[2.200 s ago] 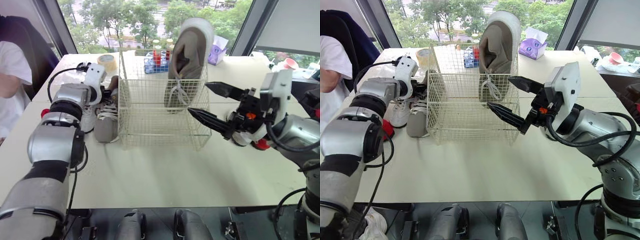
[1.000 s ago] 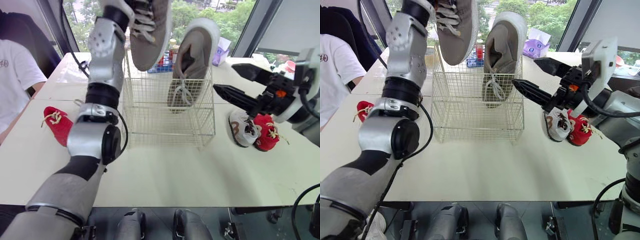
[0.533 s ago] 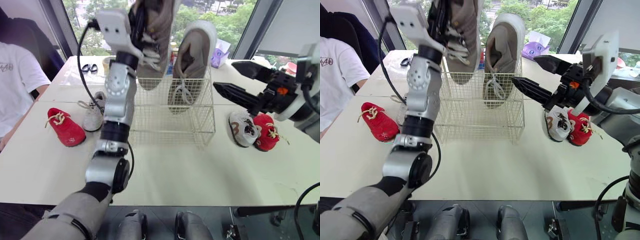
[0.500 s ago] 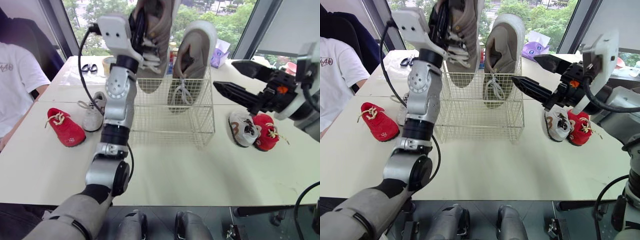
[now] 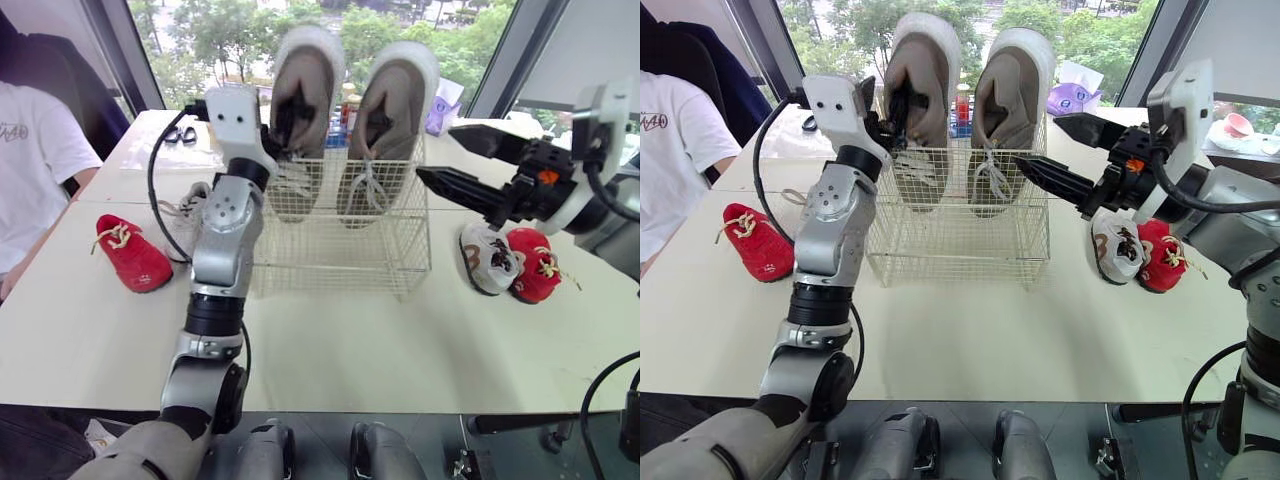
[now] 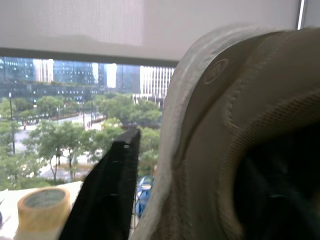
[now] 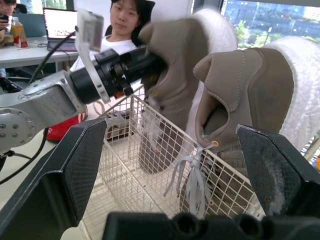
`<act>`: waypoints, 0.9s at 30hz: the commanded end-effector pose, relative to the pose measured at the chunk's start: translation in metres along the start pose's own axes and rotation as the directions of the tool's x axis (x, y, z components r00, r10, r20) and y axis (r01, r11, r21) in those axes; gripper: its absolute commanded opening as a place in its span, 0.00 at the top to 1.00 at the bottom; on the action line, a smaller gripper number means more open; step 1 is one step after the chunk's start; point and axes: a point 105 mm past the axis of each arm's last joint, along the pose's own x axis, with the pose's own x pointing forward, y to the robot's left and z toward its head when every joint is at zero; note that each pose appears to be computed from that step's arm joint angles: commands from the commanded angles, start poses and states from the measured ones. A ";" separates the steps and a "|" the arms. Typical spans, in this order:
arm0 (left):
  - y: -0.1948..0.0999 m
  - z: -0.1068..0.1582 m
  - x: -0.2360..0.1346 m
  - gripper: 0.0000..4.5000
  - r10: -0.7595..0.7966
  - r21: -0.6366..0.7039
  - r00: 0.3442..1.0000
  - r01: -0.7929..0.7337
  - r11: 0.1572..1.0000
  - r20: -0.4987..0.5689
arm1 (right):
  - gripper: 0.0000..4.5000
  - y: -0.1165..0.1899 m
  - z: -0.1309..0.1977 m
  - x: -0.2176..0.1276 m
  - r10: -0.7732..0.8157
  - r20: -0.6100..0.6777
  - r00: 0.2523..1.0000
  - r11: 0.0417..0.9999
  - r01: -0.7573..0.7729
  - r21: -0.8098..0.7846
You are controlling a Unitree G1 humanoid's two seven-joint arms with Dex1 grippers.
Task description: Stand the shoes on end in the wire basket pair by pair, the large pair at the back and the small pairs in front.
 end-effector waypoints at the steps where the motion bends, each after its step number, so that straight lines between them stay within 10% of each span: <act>1: 0.000 0.027 -0.013 0.04 -0.085 0.011 0.996 0.084 0.996 0.037 | 0.00 -0.002 0.006 -0.002 -0.009 0.027 1.000 1.000 0.009 0.003; 14: 0.034 0.033 -0.103 0.02 -0.471 -0.270 0.850 0.408 0.872 -0.236 | 0.00 -0.079 -0.036 -0.050 -0.490 0.049 0.870 0.868 0.483 0.115; 27: -0.033 0.015 -0.199 0.02 -0.716 -0.668 0.635 0.401 0.627 -0.291 | 0.00 -0.065 -0.140 -0.104 -0.707 -0.216 0.674 0.684 0.728 0.034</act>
